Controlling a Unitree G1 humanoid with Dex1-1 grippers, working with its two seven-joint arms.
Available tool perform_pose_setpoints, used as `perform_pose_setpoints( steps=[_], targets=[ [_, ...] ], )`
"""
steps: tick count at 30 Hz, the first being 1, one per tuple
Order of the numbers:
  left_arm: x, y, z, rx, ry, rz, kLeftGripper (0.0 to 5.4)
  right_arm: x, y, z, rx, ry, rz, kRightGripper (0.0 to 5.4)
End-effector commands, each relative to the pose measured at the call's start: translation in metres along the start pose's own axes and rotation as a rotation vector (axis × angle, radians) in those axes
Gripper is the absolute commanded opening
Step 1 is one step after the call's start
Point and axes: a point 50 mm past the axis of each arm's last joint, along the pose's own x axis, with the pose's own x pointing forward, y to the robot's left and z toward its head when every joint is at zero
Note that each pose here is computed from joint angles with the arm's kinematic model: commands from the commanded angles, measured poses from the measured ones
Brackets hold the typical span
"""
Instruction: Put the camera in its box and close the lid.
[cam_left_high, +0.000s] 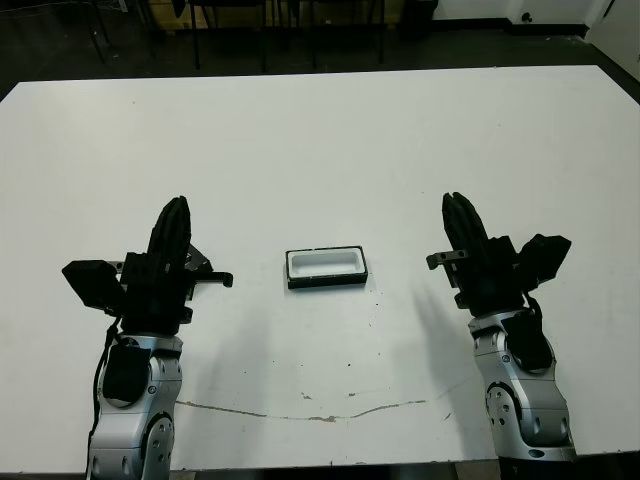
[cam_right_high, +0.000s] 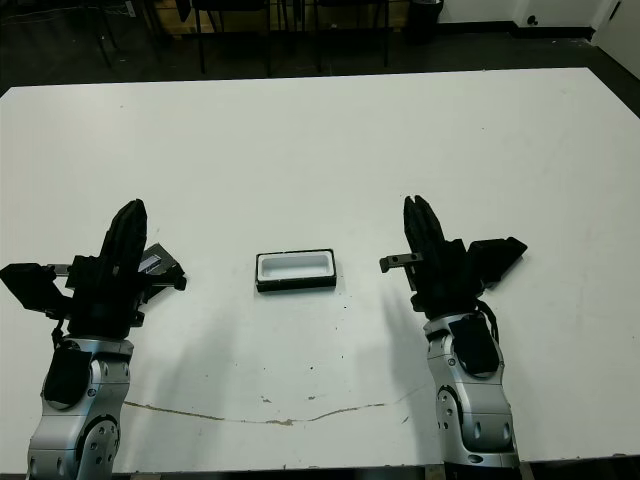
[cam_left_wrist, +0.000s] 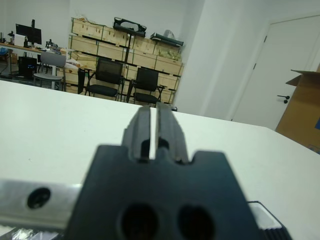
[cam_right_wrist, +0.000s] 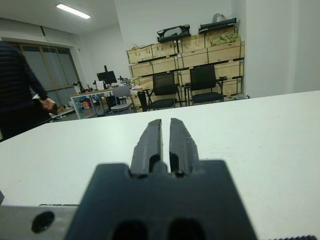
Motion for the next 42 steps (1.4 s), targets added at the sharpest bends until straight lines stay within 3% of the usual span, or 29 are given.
perform_pose_setpoints(
  steps=[1,12,18,22,25,29,37,42],
  targets=[
    [-0.002,0.003,-0.005,0.008,0.028,0.009,0.02,-0.002,-0.002,-0.003,-0.004,0.021,-0.005,0.00],
    [-0.003,0.004,-0.005,-0.016,0.027,0.009,0.02,-0.004,-0.008,0.006,-0.048,0.024,-0.007,0.00],
    [-0.003,0.005,-0.004,-0.017,0.023,0.008,0.02,-0.001,-0.054,0.042,-0.198,-0.047,0.031,0.00],
    [-0.004,0.005,-0.004,-0.010,0.024,0.014,0.02,-0.005,-0.089,0.074,-0.385,-0.007,-0.032,0.00],
    [-0.004,0.005,-0.004,-0.013,0.025,0.014,0.02,-0.009,-0.113,0.095,-0.500,0.073,-0.033,0.00],
    [-0.003,0.005,-0.003,-0.015,0.025,0.010,0.02,-0.013,-0.135,0.108,-0.566,0.217,0.000,0.00],
    [-0.002,0.005,0.000,-0.004,0.013,0.009,0.02,-0.017,-0.165,0.102,-0.695,0.536,0.198,0.00],
    [-0.002,0.005,0.001,0.004,0.017,0.018,0.02,-0.020,-0.185,0.097,-0.738,0.689,0.315,0.00]
  ],
)
